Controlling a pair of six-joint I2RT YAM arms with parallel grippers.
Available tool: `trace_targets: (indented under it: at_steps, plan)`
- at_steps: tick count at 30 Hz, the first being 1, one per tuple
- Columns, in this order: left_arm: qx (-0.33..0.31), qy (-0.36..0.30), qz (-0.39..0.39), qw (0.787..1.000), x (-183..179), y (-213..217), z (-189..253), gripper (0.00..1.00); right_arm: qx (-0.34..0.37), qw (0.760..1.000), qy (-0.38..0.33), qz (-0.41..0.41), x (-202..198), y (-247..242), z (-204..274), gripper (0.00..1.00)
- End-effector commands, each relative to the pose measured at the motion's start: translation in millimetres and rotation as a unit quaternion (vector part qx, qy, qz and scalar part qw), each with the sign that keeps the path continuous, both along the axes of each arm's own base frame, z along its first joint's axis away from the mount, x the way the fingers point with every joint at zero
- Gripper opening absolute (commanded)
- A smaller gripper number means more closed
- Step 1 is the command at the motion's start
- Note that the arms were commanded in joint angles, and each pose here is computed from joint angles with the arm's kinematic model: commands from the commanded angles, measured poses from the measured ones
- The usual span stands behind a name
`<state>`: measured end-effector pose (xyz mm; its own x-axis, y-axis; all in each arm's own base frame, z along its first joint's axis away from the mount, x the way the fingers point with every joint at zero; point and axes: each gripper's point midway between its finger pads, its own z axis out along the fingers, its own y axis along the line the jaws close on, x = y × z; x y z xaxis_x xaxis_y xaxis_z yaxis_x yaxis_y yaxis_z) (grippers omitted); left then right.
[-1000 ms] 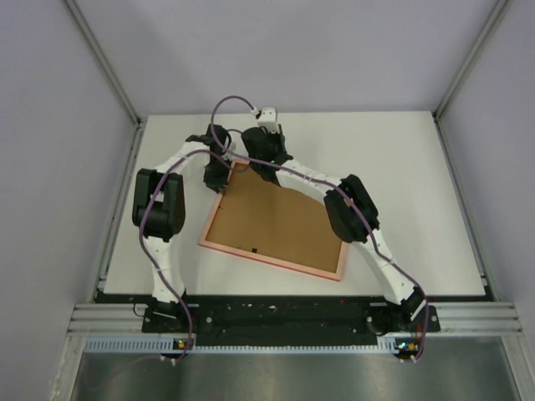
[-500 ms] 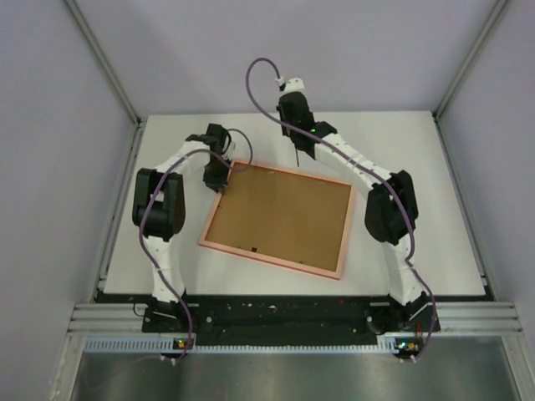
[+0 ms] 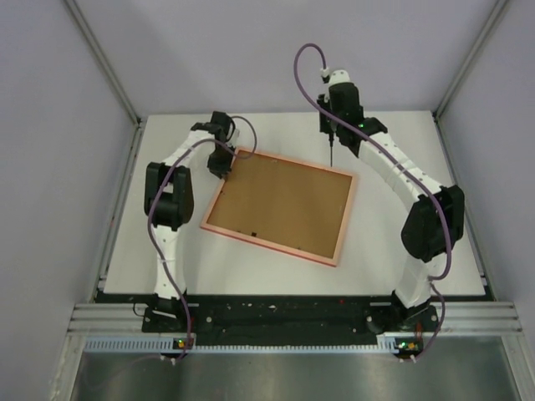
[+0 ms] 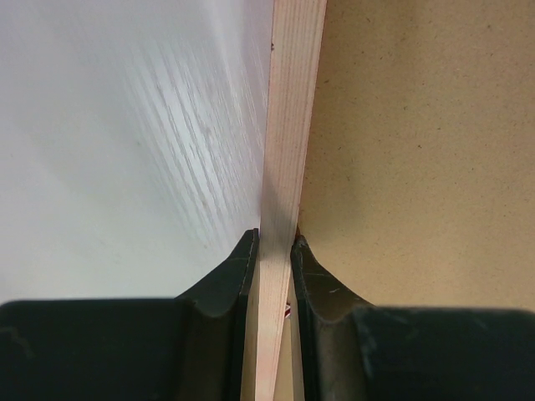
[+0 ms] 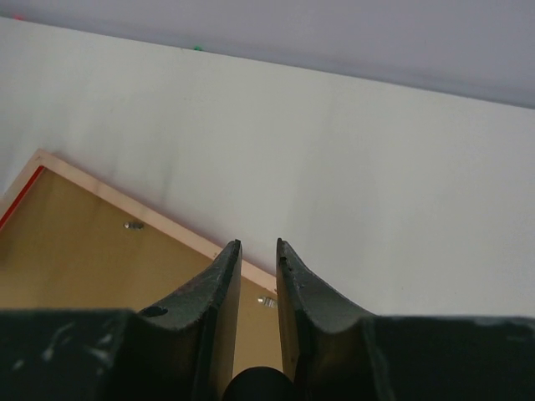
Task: Take the photo out of the frame
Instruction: Adjust the photo frame at the center of the board.
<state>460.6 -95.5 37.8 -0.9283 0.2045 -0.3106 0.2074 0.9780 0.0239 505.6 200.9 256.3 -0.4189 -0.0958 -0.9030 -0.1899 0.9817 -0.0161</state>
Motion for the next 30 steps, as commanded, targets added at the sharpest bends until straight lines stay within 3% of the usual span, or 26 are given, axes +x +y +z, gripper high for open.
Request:
trace_targets:
  at_steps: [1, 4, 8, 15, 19, 25, 30]
  plan:
    - [-0.004, -0.056, 0.014, 0.998, 40.4, -1.1, 19.4, 0.00, 0.023, 0.999, -0.026, 0.004, -7.0, -18.4, 30.7, 0.00]
    - [-0.006, -0.080, 0.015, 0.997, 56.1, -3.2, 32.5, 0.07, 0.023, 1.000, -0.016, -0.006, -3.7, -29.4, 20.9, 0.00]
    - [-0.012, -0.108, 0.016, 0.994, 59.0, -3.6, 60.2, 0.41, 0.033, 0.999, 0.003, -0.028, 7.5, -53.4, 3.1, 0.00]
    - [-0.010, -0.169, -0.005, 0.986, 44.9, 3.0, 124.3, 0.68, 0.025, 0.998, 0.033, -0.052, 37.0, -84.2, -35.6, 0.00]
    - [-0.021, -0.147, -0.038, 0.988, 5.4, 2.9, 128.9, 0.68, 0.011, 0.997, 0.048, -0.063, 61.6, -93.3, -63.4, 0.00]
    - [-0.005, -0.062, -0.065, 0.996, -69.9, 17.3, 92.0, 0.67, -0.003, 0.996, 0.039, -0.084, 97.7, -97.2, -77.4, 0.00]
    - [0.018, -0.055, -0.057, 0.997, -97.9, 31.5, 77.0, 0.67, -0.008, 0.995, 0.013, -0.101, 124.2, -99.3, -75.7, 0.00]
